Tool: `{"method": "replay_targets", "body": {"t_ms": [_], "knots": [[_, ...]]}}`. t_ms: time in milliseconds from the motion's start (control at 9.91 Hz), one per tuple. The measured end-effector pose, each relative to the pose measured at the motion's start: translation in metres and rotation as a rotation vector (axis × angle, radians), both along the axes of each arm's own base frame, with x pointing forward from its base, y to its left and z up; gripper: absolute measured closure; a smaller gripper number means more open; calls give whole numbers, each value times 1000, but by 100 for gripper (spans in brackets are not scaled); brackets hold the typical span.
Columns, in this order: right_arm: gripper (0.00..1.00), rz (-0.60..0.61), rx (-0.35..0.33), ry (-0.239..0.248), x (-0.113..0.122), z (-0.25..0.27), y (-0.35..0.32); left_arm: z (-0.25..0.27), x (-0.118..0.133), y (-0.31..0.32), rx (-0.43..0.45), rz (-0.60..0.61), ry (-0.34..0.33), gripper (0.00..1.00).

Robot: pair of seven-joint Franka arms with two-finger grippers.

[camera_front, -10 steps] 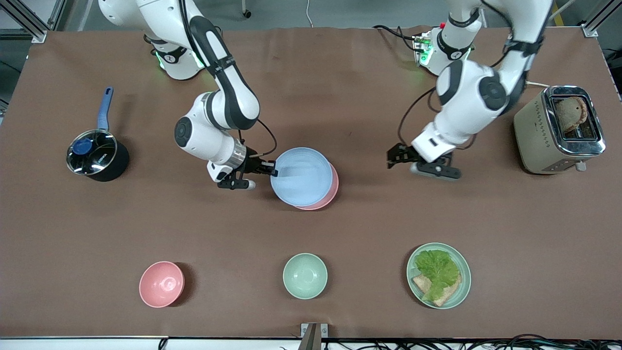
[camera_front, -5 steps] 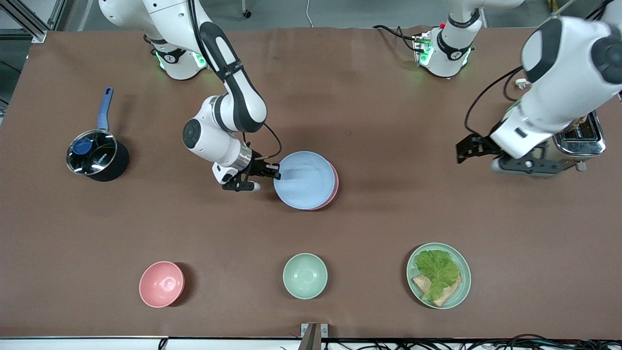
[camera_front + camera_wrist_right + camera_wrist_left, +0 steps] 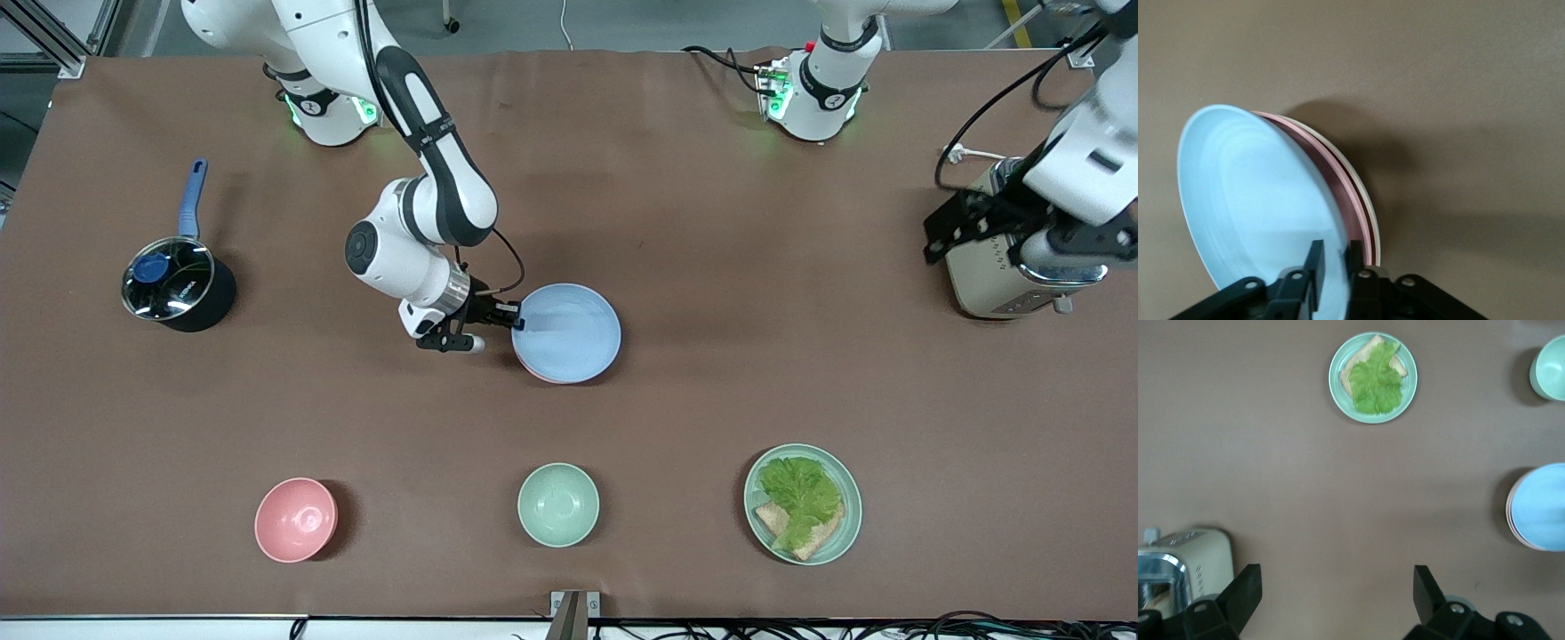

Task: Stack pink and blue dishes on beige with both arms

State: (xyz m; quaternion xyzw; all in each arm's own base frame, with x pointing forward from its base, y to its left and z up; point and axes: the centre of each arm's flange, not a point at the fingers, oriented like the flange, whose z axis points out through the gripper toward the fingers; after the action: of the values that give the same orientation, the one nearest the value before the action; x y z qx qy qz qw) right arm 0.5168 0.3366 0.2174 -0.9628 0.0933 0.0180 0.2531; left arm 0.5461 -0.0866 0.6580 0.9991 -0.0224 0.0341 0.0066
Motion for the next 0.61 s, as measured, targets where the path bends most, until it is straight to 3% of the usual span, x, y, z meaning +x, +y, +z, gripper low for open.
{"method": "replay_targets", "body": {"t_ms": [303, 505, 606], "knots": [[27, -2, 9, 15, 23, 17, -30, 36, -36, 5, 6, 1, 7, 0], [0, 38, -48, 10, 54, 57, -89, 50, -38, 6, 6, 3, -20, 0], [0, 41, -81, -7, 67, 81, -124, 56, -40, 7, 7, 3, -23, 0]]}}
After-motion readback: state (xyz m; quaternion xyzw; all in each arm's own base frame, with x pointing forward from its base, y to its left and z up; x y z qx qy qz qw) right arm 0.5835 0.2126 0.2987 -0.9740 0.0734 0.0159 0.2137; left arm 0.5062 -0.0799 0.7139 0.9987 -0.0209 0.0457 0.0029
